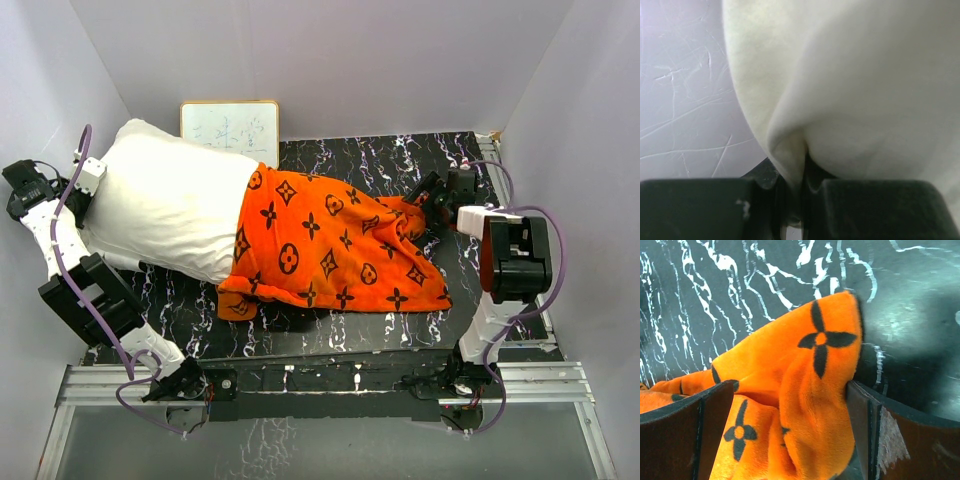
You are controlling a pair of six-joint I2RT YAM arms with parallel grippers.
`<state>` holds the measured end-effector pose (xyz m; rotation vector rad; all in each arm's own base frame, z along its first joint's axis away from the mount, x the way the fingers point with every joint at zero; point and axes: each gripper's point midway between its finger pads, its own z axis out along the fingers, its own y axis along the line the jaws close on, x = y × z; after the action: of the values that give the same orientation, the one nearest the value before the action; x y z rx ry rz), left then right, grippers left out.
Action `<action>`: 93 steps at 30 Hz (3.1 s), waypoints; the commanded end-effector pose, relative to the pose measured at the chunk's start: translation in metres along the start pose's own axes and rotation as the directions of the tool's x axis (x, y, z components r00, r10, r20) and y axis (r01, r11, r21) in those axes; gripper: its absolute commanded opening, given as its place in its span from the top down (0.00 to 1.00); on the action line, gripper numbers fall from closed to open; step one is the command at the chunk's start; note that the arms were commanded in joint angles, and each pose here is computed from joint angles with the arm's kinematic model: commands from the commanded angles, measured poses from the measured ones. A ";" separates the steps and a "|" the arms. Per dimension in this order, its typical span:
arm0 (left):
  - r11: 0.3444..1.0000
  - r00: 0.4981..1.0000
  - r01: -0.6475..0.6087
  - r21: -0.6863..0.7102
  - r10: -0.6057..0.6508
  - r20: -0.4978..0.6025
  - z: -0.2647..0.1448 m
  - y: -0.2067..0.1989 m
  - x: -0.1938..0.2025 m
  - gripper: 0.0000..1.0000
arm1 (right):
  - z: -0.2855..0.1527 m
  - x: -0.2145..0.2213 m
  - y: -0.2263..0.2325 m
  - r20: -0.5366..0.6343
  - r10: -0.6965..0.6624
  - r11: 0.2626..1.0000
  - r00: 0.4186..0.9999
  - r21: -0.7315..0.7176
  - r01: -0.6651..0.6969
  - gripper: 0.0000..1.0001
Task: Remove the pillowcase from the pillow
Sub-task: Remove the pillow from the pillowcase.
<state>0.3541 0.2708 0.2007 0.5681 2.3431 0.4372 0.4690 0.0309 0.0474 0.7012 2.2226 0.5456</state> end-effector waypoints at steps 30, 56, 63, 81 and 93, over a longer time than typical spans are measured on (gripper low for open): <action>0.996 0.989 -0.055 -0.064 0.063 0.130 -0.019 0.012 -0.034 1.00 | 0.053 0.102 0.117 -0.200 -0.382 0.921 0.902 -0.164 0.354 0.65; 0.987 0.996 -0.093 -0.134 0.094 0.000 -0.015 0.044 0.032 1.00 | -0.115 -0.116 -0.082 0.430 0.260 0.869 0.865 0.287 -0.404 0.92; 0.984 0.997 -0.073 -0.163 0.072 -0.012 -0.021 0.067 0.056 1.00 | -0.155 -0.141 -0.102 0.529 0.322 0.827 0.785 0.247 -0.505 0.92; 0.944 0.982 -0.176 -0.278 0.151 -0.109 -0.028 0.118 0.084 1.00 | -0.195 -0.164 -0.123 0.656 0.505 0.665 0.561 0.119 -0.738 0.92; 0.891 0.960 -0.263 -0.370 0.205 -0.190 -0.026 0.151 0.095 1.00 | -0.219 -0.217 -0.128 0.736 0.500 0.606 0.456 0.078 -0.792 0.92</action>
<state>0.3323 0.3365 0.1501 0.6825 2.3565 0.4658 0.3940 -0.1511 0.1730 1.7479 1.6520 0.3554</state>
